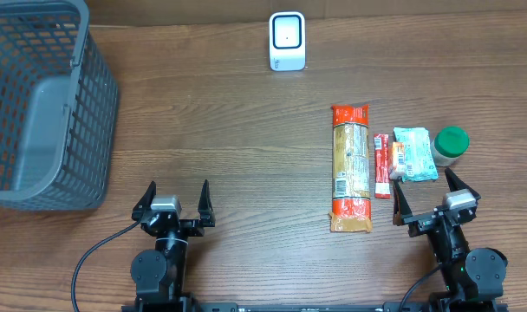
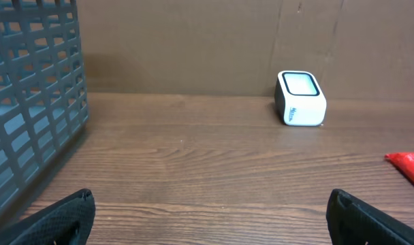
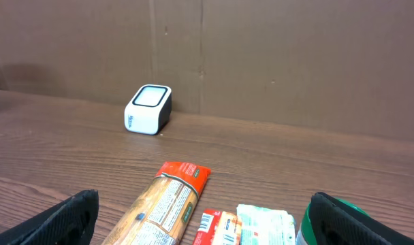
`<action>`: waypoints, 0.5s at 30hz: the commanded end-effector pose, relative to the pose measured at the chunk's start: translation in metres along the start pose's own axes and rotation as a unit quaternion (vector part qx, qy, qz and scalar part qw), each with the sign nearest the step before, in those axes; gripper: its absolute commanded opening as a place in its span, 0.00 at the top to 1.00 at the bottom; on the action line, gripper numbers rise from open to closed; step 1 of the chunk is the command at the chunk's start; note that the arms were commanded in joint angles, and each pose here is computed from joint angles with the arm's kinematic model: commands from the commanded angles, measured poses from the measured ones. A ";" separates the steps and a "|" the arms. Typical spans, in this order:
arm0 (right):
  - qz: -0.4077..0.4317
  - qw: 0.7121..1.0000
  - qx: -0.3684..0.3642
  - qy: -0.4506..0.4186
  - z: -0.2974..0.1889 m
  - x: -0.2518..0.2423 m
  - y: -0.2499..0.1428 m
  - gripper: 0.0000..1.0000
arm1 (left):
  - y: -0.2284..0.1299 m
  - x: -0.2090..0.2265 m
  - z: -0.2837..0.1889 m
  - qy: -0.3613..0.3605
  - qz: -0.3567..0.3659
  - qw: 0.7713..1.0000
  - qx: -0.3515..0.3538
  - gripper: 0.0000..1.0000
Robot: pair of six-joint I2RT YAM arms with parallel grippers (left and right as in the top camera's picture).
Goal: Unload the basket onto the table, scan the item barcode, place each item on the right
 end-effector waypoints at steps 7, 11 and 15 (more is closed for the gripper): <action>-0.001 1.000 -0.003 0.000 0.000 0.000 -0.002 0.00 | -0.001 -0.001 0.000 -0.004 0.021 1.000 -0.001 0.00; -0.001 1.000 -0.002 0.000 0.000 0.000 -0.002 0.00 | -0.001 -0.001 0.000 -0.004 0.021 1.000 -0.001 0.00; -0.001 1.000 -0.003 0.000 0.000 0.000 -0.002 0.00 | -0.001 -0.001 0.000 -0.005 0.021 1.000 -0.001 0.00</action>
Point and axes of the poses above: each gripper's point midway between its finger pads, its own z axis out along the fingers, its own x axis along the line the jaws close on, y = z × x, the point moved 7 cm from there along -z, back along the fingers, and after that the axes turned 15 degrees about -z, right-handed, at the moved point
